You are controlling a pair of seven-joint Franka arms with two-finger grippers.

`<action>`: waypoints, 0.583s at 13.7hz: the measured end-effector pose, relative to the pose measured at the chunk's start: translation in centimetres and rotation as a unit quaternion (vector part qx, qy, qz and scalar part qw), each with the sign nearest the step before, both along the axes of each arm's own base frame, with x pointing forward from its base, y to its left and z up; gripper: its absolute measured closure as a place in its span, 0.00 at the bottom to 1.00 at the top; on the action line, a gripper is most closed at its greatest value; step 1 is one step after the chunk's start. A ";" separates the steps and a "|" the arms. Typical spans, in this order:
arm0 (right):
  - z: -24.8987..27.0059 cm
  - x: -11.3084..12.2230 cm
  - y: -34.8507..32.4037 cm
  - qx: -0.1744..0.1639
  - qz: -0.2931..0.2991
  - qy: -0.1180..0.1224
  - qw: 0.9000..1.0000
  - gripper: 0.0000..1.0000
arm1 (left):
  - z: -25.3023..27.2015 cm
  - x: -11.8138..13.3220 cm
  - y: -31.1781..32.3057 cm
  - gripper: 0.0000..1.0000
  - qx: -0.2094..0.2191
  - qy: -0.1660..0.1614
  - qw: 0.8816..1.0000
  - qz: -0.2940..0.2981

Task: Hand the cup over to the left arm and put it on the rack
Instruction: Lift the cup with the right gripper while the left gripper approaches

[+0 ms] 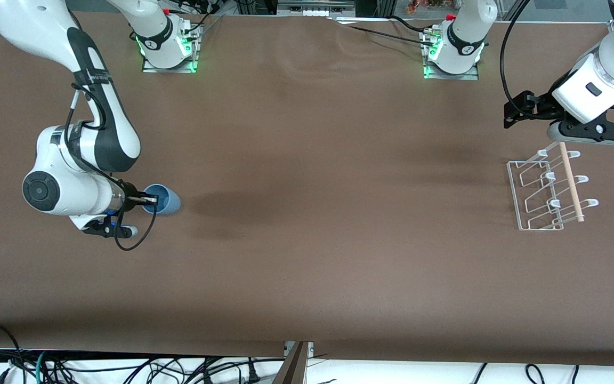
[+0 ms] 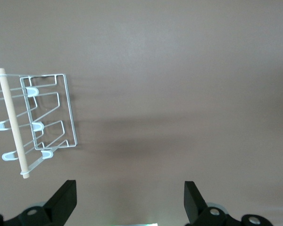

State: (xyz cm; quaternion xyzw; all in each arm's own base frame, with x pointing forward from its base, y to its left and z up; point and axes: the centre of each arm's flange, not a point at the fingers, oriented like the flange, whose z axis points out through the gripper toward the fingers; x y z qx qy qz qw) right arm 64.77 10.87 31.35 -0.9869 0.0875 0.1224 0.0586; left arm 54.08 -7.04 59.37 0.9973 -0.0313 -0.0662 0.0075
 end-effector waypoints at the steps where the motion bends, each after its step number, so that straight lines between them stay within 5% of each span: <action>1: 0.6 -0.1 1.9 0.017 -0.020 0.004 1.000 0.95 | -0.7 -0.2 -0.1 0.00 0.000 0.021 1.000 -0.003; 4: 2.1 -0.6 7.5 0.065 -0.096 0.026 0.993 0.95 | -3.8 0.3 -1.3 0.00 -0.031 0.073 0.996 -0.049; 8: 5.7 -1.0 14.2 0.113 -0.191 0.056 0.973 0.95 | -6.7 2.7 -2.7 0.00 -0.105 0.089 0.981 -0.137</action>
